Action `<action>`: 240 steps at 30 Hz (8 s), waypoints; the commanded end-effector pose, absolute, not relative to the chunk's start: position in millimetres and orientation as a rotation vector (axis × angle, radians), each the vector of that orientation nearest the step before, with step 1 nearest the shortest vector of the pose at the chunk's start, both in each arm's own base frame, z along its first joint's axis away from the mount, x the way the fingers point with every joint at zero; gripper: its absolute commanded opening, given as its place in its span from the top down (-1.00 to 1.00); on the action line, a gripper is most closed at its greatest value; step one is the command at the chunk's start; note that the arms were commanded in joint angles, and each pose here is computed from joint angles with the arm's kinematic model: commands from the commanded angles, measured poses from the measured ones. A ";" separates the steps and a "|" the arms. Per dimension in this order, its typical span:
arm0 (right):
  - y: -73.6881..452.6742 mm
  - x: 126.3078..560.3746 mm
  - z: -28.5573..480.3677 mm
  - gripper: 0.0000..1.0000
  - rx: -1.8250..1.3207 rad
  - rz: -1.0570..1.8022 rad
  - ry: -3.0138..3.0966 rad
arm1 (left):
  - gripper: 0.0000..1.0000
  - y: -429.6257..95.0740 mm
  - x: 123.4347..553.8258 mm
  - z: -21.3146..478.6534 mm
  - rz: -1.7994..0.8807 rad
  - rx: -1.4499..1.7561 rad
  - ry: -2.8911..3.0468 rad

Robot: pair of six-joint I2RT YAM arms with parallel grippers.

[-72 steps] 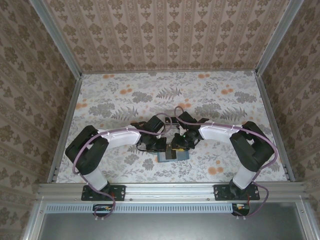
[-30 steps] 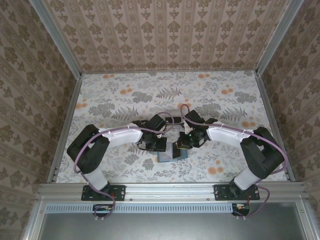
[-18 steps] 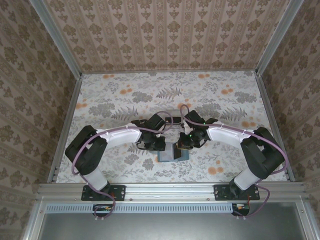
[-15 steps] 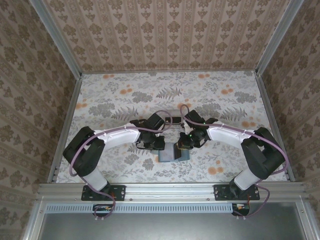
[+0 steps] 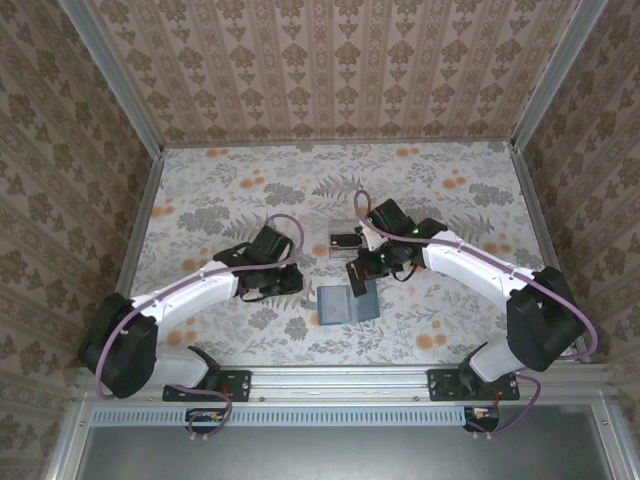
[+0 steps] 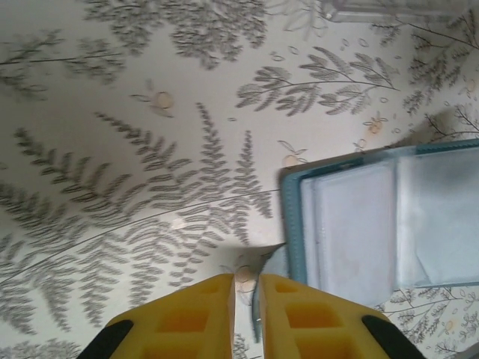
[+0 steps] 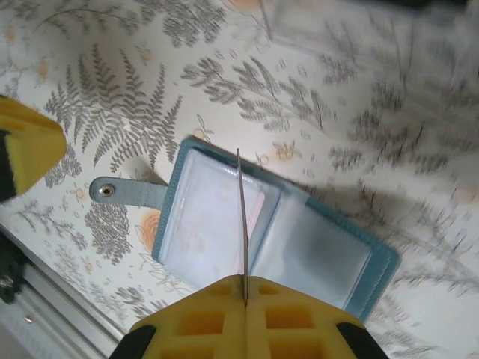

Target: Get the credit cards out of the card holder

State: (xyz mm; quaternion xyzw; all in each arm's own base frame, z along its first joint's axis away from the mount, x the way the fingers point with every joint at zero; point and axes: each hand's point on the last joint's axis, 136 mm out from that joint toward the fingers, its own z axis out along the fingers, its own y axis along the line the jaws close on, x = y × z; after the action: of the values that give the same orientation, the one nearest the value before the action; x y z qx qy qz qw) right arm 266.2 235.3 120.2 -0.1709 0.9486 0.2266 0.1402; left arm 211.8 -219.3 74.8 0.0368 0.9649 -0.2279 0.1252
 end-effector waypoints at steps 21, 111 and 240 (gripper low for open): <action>229.9 340.7 133.0 1.00 -1.966 0.024 2.186 | 0.63 -189.1 203.6 64.3 -0.740 -0.014 2.794; 273.2 261.3 109.0 0.58 -0.107 0.920 2.822 | 0.76 -253.0 176.2 13.6 -0.626 0.255 3.032; 276.2 231.1 28.3 0.72 -0.050 0.696 3.019 | 0.85 -291.0 179.1 20.3 -0.728 0.303 3.026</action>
State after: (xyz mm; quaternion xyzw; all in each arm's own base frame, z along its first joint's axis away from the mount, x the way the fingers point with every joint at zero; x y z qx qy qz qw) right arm 231.8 271.5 35.5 -0.0213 0.9767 0.2109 0.0334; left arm 185.7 -298.6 28.9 0.0951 0.9641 -0.2471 0.0202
